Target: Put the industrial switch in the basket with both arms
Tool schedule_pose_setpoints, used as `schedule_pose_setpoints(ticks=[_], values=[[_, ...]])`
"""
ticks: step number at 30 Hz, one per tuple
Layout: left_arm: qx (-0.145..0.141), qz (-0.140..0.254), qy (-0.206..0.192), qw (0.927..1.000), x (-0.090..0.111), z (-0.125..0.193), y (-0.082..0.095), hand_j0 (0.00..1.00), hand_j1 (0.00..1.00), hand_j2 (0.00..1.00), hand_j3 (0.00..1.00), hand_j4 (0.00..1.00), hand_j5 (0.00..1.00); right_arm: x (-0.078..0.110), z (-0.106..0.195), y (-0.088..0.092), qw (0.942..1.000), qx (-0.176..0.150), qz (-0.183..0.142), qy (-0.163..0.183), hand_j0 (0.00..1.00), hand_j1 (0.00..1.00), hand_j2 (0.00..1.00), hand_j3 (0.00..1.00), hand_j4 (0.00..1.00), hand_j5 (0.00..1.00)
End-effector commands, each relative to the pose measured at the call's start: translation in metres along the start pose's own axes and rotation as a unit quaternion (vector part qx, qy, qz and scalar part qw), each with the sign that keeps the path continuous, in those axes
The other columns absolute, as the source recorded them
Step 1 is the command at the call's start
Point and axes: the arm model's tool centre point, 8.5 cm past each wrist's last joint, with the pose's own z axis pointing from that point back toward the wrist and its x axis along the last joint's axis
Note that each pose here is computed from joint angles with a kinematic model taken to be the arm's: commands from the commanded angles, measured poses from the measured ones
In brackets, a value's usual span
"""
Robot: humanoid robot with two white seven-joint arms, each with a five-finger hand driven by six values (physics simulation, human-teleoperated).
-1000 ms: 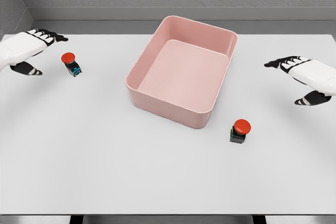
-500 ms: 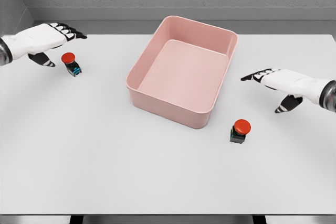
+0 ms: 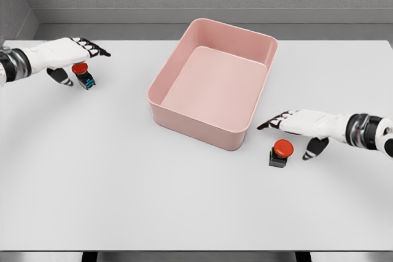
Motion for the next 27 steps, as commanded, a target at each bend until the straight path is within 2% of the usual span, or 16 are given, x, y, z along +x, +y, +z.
schedule_pose_setpoints(ticks=[1, 6, 8, 11, 12, 15, 16, 19, 21, 23, 24, 26, 27], values=[[-0.008, 0.004, 0.003, 1.0, -0.001, -0.002, -0.005, 1.0, 1.0, 1.0, 1.0, 1.0, 1.0, 0.006, 0.0, 0.002, 0.9995, 0.004, 0.018, -0.027, 1.0, 1.0, 1.0, 1.0, 1.0, 1.0], [-0.016, 0.009, 0.005, 0.9998, -0.001, -0.005, -0.011, 1.0, 1.0, 1.0, 1.0, 1.0, 1.0, 0.009, 0.0, 0.004, 0.9989, 0.007, 0.025, -0.04, 1.0, 1.0, 1.0, 1.0, 1.0, 1.0], [-0.018, 0.009, 0.006, 0.9998, -0.002, -0.005, -0.012, 1.0, 1.0, 1.0, 1.0, 1.0, 1.0, 0.014, 0.0, 0.004, 0.997, 0.007, 0.043, -0.064, 1.0, 1.0, 1.0, 1.0, 1.0, 1.0], [-0.038, 0.005, 0.007, 0.9993, -0.002, -0.006, -0.016, 0.99, 0.99, 0.99, 0.99, 0.99, 0.99, 0.015, 0.0, 0.003, 0.9968, 0.005, 0.044, -0.067, 1.0, 1.0, 1.0, 1.0, 1.0, 1.0], [-0.037, 0.001, 0.007, 0.9993, -0.002, -0.006, -0.012, 0.98, 0.98, 0.98, 0.98, 0.98, 0.98, 0.015, 0.0, 0.0, 0.9967, 0.003, 0.047, -0.066, 1.0, 1.0, 1.0, 1.0, 1.0, 1.0], [-0.038, 0.001, 0.006, 0.9993, -0.001, -0.007, -0.013, 0.76, 0.76, 0.76, 0.76, 0.76, 0.76, 0.019, -0.003, 0.001, 0.9958, 0.002, 0.05, -0.076, 1.0, 1.0, 1.0, 1.0, 1.0, 1.0], [-0.037, 0.001, 0.007, 0.9993, -0.002, -0.006, -0.012, 0.63, 0.63, 0.63, 0.63, 0.63, 0.63, 0.023, -0.003, 0.003, 0.9939, 0.006, 0.06, -0.092, 1.0, 1.0, 1.0, 1.0, 1.0, 1.0], [-0.043, 0.002, 0.007, 0.999, -0.002, -0.006, -0.013, 0.52, 0.52, 0.52, 0.52, 0.52, 0.52, 0.02, 0.0, 0.005, 0.9939, 0.01, 0.063, -0.09, 1.0, 1.0, 1.0, 1.0, 1.0, 1.0], [-0.044, 0.002, 0.007, 0.999, -0.002, -0.006, -0.014, 0.48, 0.48, 0.48, 0.48, 0.48, 0.48, 0.019, 0.004, 0.005, 0.9935, 0.011, 0.067, -0.091, 0.95, 0.95, 0.95, 0.95, 0.95, 0.95], [-0.044, 0.002, 0.007, 0.999, -0.002, -0.006, -0.013, 0.46, 0.46, 0.46, 0.46, 0.46, 0.46, 0.017, 0.006, 0.005, 0.9938, 0.012, 0.068, -0.088, 0.85, 0.85, 0.85, 0.85, 0.85, 0.85], [-0.046, 0.001, 0.008, 0.9989, -0.003, -0.005, -0.013, 0.43, 0.43, 0.43, 0.43, 0.43, 0.43, 0.017, 0.006, 0.005, 0.9938, 0.012, 0.068, -0.088, 0.82, 0.82, 0.82, 0.82, 0.82, 0.82], [-0.05, 0.001, 0.009, 0.9987, -0.003, -0.004, -0.014, 0.36, 0.36, 0.36, 0.36, 0.36, 0.36, 0.018, 0.005, 0.005, 0.9937, 0.011, 0.068, -0.089, 0.82, 0.82, 0.82, 0.82, 0.82, 0.82], [-0.06, 0.002, 0.008, 0.9981, -0.003, -0.004, -0.016, 0.29, 0.29, 0.29, 0.29, 0.29, 0.29, 0.018, 0.005, 0.003, 0.9937, 0.01, 0.068, -0.089, 0.77, 0.77, 0.77, 0.77, 0.77, 0.77]])
